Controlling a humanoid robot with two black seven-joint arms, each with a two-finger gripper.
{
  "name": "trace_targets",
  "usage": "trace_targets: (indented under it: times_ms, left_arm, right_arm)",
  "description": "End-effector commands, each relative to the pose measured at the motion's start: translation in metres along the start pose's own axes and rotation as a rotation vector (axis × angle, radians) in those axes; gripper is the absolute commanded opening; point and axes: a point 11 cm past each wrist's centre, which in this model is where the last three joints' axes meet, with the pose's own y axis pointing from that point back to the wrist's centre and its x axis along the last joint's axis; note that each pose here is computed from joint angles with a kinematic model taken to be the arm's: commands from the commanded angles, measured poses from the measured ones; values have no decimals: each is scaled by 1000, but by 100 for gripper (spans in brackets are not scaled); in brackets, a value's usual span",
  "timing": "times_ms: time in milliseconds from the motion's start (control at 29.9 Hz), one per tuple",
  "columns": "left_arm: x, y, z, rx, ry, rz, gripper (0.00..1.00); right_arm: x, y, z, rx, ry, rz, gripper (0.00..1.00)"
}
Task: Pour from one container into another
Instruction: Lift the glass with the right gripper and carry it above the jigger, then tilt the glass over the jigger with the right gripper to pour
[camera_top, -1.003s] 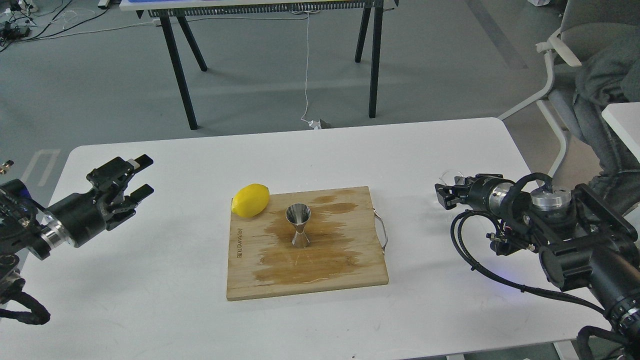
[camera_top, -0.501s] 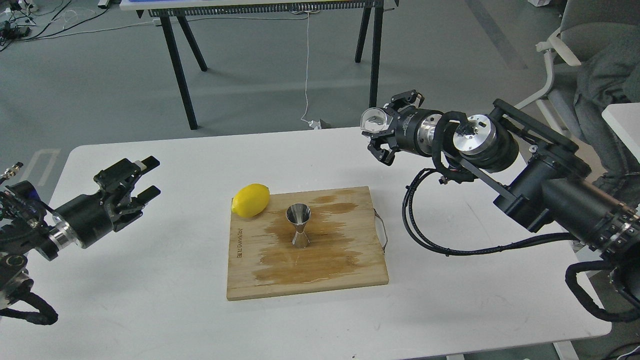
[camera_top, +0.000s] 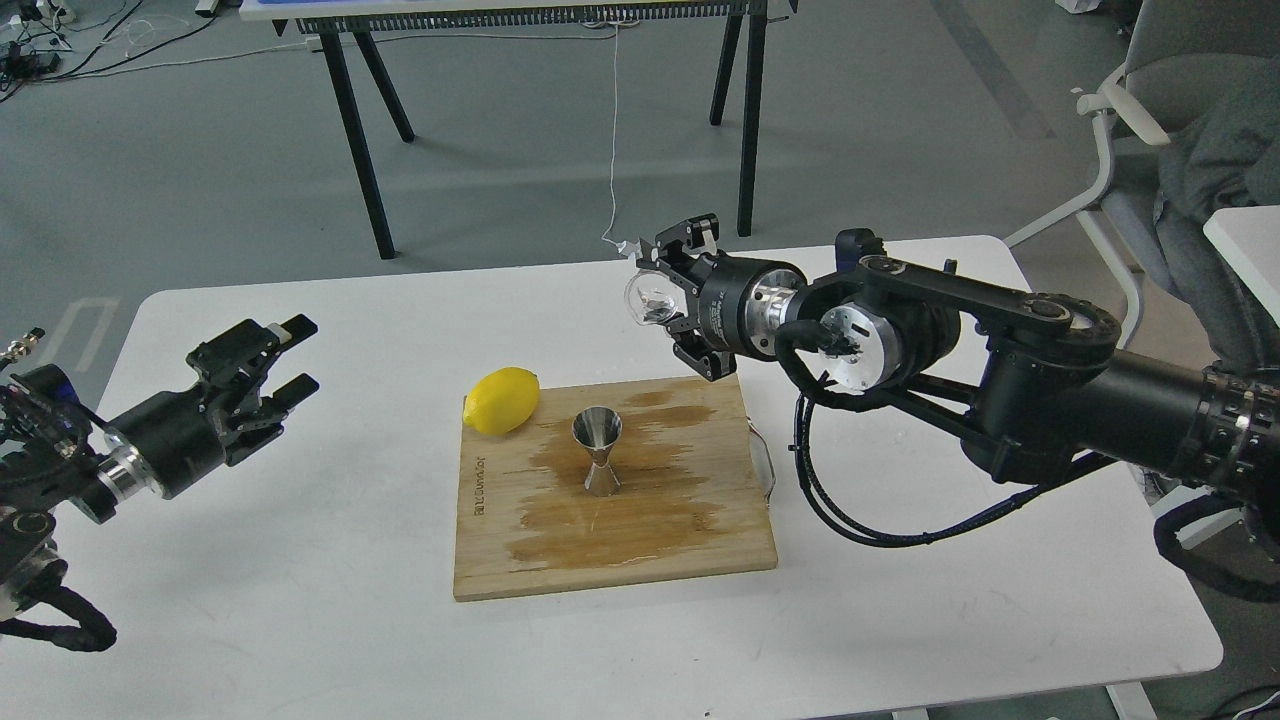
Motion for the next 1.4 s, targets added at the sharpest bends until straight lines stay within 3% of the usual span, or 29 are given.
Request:
trace_targets:
  times_ms: [0, 468, 769, 1370]
  left_arm:
    - [0, 0, 0, 0, 0, 0, 93]
    - [0, 0, 0, -1, 0, 1, 93]
    - [-1, 0, -1, 1, 3, 0, 93]
    - [0, 1, -1, 1, 3, 4, 93]
  right_arm:
    - [-7, 0, 1, -2, 57, -44, 41]
    - [-25, -12, 52, -53, 454, -120, 39]
    - [-30, -12, 41, 51, 484, -137, 39]
    - [-42, -15, 50, 124, 735, -163, 39]
